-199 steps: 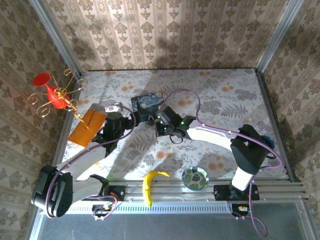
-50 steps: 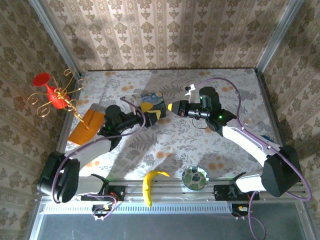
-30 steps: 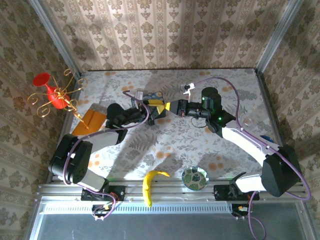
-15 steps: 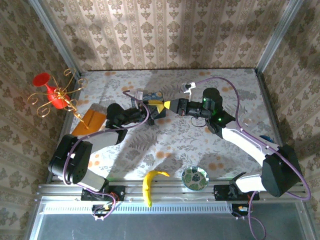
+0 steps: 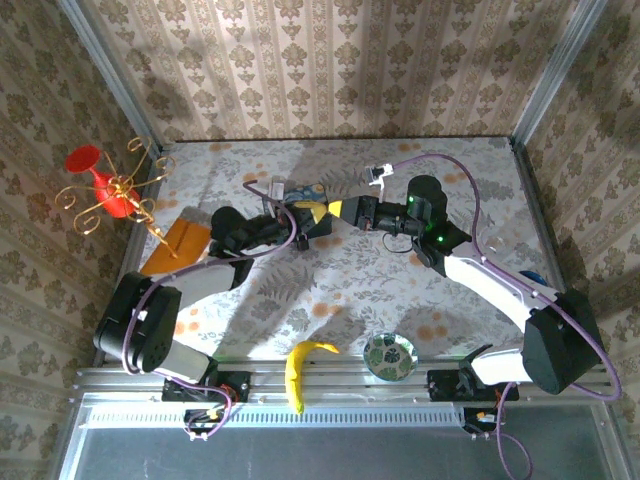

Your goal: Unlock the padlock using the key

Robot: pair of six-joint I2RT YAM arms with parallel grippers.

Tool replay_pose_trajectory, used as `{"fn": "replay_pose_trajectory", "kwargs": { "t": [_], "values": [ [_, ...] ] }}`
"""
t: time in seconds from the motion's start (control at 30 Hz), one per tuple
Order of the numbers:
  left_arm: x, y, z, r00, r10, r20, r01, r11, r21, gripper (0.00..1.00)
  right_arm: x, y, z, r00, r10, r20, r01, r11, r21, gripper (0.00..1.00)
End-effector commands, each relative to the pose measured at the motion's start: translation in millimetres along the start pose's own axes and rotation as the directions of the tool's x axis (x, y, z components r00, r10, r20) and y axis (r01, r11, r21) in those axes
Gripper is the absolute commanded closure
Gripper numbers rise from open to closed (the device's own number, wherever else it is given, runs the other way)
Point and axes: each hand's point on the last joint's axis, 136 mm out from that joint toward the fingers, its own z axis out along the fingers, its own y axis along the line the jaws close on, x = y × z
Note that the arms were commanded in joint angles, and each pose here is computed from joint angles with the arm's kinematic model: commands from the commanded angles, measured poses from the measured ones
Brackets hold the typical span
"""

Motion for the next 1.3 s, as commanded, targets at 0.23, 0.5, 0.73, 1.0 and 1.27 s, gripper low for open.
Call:
{"fn": "replay_pose_trajectory", "kwargs": {
  "t": [0.23,0.5,0.73,1.0,1.27],
  "values": [
    [-2.3,-39.5,2.8,0.990,0.134,-0.043,-0.131,0.988,0.081,0.81,-4.2,3.6,0.1,0.999,-0.043,0.025,0.044,0.999,-0.026,1.00],
    [-10.5,-55.8,1.9,0.990,0.142,-0.015,-0.139,0.981,0.134,0.82,-14.6,1.1,14.2,0.999,-0.028,0.042,0.031,0.997,-0.073,1.00],
    [-16.3,-53.9,-3.9,0.987,0.161,0.015,-0.162,0.983,0.088,1.00,-9.9,-8.6,17.4,1.000,-0.008,0.027,0.009,0.998,-0.058,1.00],
    [-16.8,-60.4,-9.4,0.972,0.235,-0.023,-0.234,0.972,0.037,1.00,-6.2,-26.2,12.8,1.000,-0.018,0.015,0.017,0.998,0.063,0.78],
    [-0.2,-62.0,-16.3,0.924,0.263,-0.276,-0.290,0.955,-0.060,1.00,-5.6,-44.2,-15.9,0.996,-0.081,0.032,0.069,0.956,0.284,0.39]
  ]
}}
